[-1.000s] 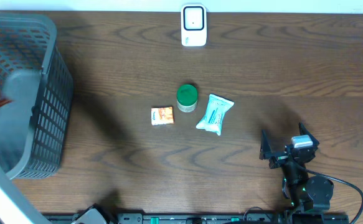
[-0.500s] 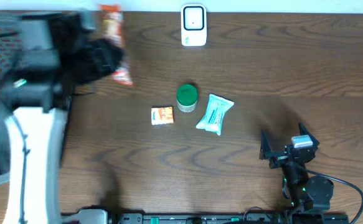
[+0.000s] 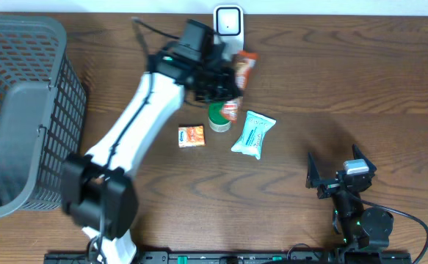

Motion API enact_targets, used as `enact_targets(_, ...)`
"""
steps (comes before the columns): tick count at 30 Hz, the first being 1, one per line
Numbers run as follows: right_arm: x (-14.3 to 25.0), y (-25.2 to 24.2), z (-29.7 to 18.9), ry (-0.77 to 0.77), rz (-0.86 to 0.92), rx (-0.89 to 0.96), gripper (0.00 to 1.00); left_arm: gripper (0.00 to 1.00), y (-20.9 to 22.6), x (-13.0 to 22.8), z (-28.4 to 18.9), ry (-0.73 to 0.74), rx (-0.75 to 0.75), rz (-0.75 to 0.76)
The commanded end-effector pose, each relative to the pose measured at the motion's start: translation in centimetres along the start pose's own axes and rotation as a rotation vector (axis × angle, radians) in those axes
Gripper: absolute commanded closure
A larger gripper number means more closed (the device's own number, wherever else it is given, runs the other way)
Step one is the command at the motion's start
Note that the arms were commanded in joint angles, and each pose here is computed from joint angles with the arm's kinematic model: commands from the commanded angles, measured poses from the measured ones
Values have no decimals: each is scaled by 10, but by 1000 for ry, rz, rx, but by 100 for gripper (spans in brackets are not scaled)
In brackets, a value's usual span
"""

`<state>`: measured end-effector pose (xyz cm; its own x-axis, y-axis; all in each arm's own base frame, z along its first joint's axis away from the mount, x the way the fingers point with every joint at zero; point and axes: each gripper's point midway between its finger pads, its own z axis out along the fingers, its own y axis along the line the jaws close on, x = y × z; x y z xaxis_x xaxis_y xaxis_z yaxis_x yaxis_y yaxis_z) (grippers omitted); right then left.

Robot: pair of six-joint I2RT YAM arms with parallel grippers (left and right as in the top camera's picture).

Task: Scan the item barcode
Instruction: 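Set the chocolate bar right of the tissue pack and release, then retract the left arm and reach the right gripper to the green-lidded jar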

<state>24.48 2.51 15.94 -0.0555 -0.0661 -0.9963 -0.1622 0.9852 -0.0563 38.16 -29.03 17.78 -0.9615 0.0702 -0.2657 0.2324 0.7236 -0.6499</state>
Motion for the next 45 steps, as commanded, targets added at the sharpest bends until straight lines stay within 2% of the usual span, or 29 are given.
enact_targets(1,1,3,0,2,12,-11,1,93,-35,14,27,98,204,10)
enact_targets(7,1,3,0,2,12,-11,1,93,-25,27,77,188,232,-71)
enact_targets(12,1,3,0,2,12,-11,1,92,-32,43,109,258,293,-58)
enact_targets(17,1,3,0,2,12,-11,1,93,-46,66,135,298,290,-11)
enact_targets(18,1,3,0,2,12,-11,1,90,-48,69,137,298,279,-3)
enact_targets(21,1,3,0,2,12,-11,1,30,-49,75,147,274,228,70)
enact_targets(23,1,3,0,2,12,-11,1,5,-44,73,152,249,183,98)
enact_targets(24,1,3,0,2,12,-11,1,2,-41,71,153,234,159,100)
enact_targets(30,1,3,0,2,12,-11,1,2,-18,41,142,109,13,162)
enact_targets(36,1,3,0,2,12,-11,1,2,5,-6,80,-94,-254,250)
enact_targets(41,1,3,0,2,12,-11,1,2,-32,-47,-19,-360,-345,398)
enact_targets(45,1,-1,0,4,12,8,1,2,-80,-59,-96,-550,-323,550)
